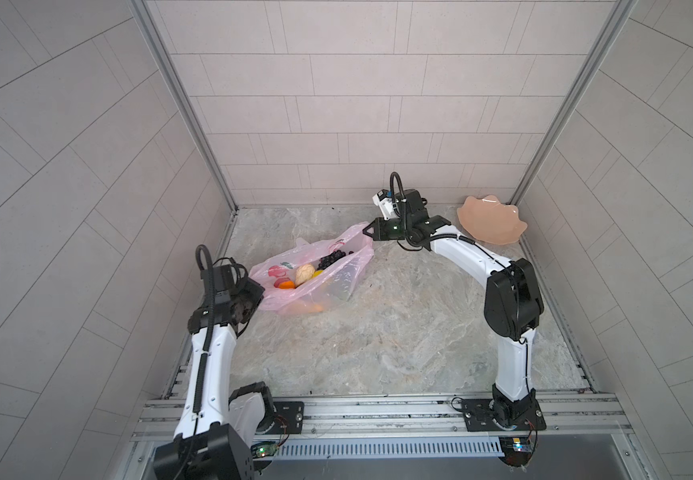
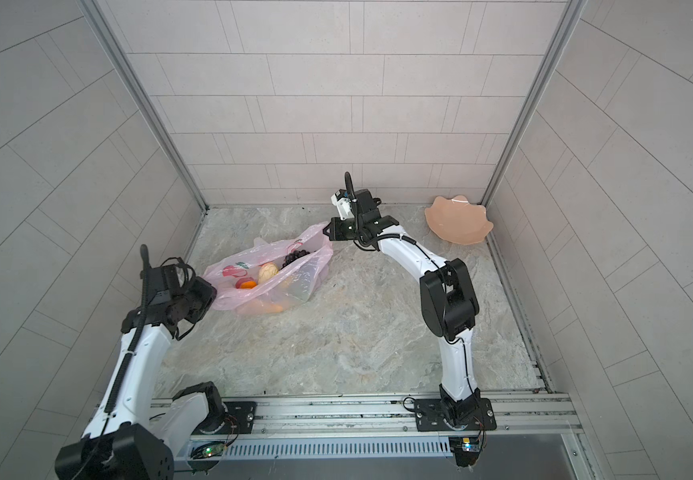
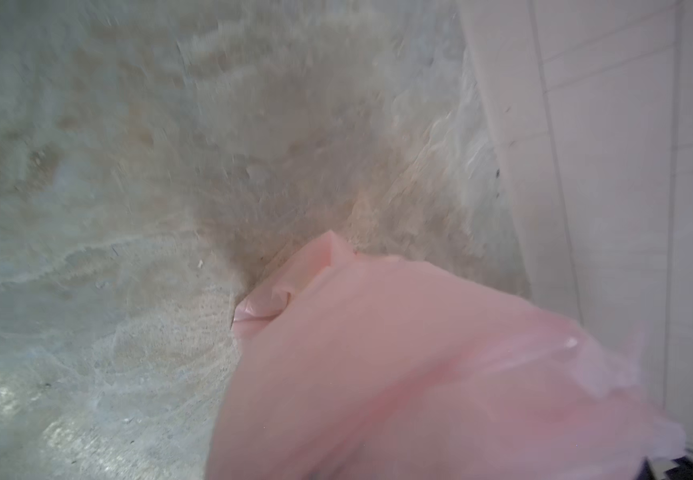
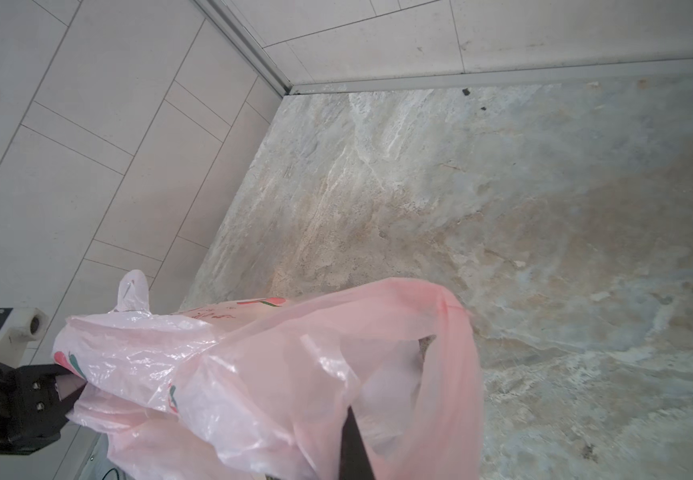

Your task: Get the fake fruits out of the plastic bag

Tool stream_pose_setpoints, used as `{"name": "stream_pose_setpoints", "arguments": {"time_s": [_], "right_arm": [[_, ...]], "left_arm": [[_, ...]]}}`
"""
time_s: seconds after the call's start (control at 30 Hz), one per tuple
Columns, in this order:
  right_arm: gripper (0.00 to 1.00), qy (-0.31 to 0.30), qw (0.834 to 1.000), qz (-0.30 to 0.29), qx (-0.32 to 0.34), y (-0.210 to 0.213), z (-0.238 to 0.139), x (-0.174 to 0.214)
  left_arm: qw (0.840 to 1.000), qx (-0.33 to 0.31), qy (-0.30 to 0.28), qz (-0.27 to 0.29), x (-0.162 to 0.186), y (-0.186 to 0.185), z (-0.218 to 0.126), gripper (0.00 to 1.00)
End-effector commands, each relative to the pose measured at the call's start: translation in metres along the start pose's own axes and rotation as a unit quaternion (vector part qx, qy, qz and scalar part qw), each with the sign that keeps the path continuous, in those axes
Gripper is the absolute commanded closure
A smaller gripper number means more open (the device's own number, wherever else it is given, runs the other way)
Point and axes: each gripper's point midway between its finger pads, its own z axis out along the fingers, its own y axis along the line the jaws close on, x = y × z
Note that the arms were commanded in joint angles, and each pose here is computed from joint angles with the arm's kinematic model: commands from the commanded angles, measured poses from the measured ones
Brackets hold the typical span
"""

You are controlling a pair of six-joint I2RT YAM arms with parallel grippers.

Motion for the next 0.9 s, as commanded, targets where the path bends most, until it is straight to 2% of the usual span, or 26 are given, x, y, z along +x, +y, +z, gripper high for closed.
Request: {"name": "stream_pose_setpoints", "arguments": {"time_s": [0.0,0.07,0.1,0.17,0.27,0.37,0.53,0.67,0.87], "right_arm": [[0.95,0.001,0.999,-0.015,0.041,-0.011,0.002,0.001],[0.73,0.000,0.998,-0.022,0.059,-0.009,-0.007,-0.001],[0.65,-0.001,0.997,-0.025,0.069,-0.009,-0.013,-0.002],[0.43,-0.004,0.994,-0.028,0.102,-0.011,-0.031,-0.005],[0.23,-0.011,0.989,-0.029,0.147,-0.011,-0.059,0.000],[0.15,-0.011,0.978,-0.033,0.205,-0.010,-0.083,0.015],[0.08,-0.009,0.963,-0.051,0.266,0.012,-0.100,0.053],[0.08,0.010,0.962,-0.037,0.269,0.028,-0.078,0.088],[0.10,0.064,0.963,-0.058,0.255,0.047,-0.024,0.116]], "left_arm": [[0.996,-0.030,0.065,0.052,0.045,0.007,0.018,1.00],[0.993,-0.033,0.080,0.078,0.061,0.002,0.019,1.00],[0.993,-0.034,0.081,0.081,0.064,0.002,0.017,1.00],[0.993,-0.028,0.080,0.082,0.068,0.001,0.013,1.00],[0.992,-0.024,0.080,0.093,0.073,0.000,0.009,1.00],[0.989,-0.023,0.092,0.114,0.087,-0.002,0.010,1.00],[0.984,-0.025,0.106,0.142,0.113,0.000,0.015,1.00],[0.982,-0.021,0.104,0.153,0.121,0.000,0.015,1.00],[0.975,-0.024,0.124,0.181,0.138,-0.002,0.021,0.98]]}}
